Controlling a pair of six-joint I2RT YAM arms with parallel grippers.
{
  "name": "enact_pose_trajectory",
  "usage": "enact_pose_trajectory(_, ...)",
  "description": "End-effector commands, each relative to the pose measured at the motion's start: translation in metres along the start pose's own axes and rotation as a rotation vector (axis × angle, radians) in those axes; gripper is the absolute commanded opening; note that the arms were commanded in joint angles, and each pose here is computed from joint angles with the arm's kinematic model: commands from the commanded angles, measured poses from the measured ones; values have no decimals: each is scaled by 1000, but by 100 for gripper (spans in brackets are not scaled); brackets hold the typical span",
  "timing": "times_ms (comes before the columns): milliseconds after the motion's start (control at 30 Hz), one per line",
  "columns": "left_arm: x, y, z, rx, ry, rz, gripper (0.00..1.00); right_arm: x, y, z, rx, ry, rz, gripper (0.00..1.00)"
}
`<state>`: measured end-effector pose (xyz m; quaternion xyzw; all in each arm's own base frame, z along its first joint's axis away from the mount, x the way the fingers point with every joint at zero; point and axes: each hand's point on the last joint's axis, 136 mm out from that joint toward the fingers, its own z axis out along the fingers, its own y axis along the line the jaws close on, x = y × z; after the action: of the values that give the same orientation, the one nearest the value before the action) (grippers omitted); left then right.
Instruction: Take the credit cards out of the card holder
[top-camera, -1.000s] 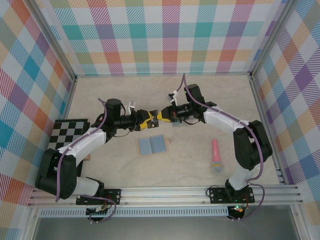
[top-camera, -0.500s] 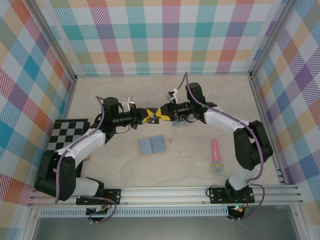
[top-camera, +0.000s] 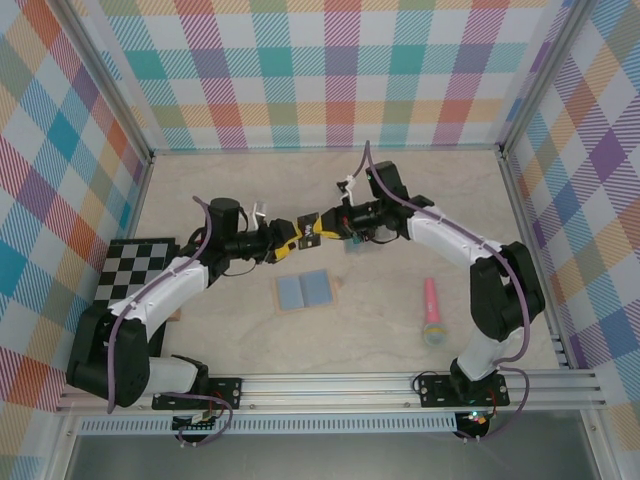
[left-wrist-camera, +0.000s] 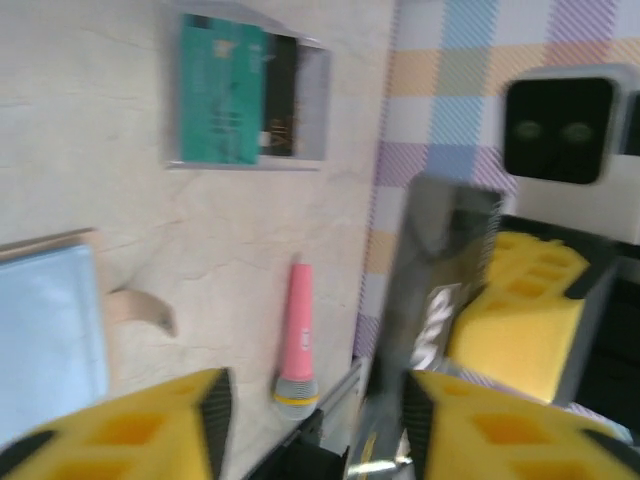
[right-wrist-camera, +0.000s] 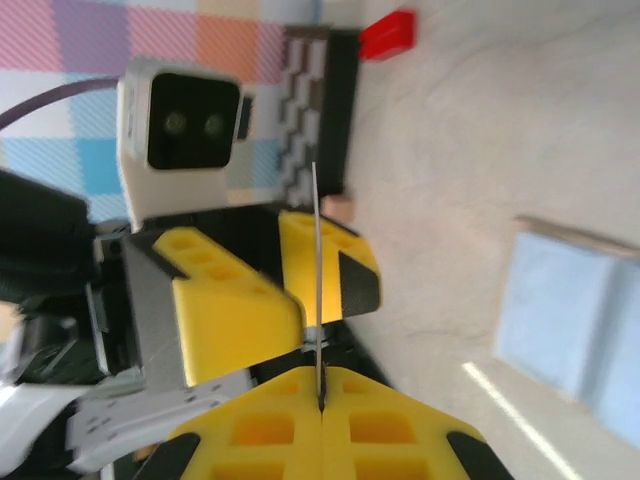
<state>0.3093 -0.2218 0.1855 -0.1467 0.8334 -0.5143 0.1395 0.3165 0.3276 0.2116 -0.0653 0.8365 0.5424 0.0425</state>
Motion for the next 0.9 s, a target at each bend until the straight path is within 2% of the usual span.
enact_pose_trajectory(0,-2,32,-18,-216,-44,16,62,-5,-29,-31,261,-48,-70,0)
enact_pose_trajectory(100,-3,52,-29,-347,-61,33,76,-13,-53,-53,446,-80,-100,0)
enact_pose_trajectory(267,-2,69,-40,-457,-66,65,87,-30,-88,-88,700,-104,-125,0)
enact_pose_trajectory(367,-2,74,-44,-489,-70,81,92,-40,-104,-101,791,-114,-132,0)
enact_pose_trajectory(533,0,77,-45,-497,-66,96,100,-56,-122,-106,839,-103,-126,0)
enact_pose_trajectory(867,2,81,-47,-517,-59,91,100,-74,-147,-99,894,-41,-139,0)
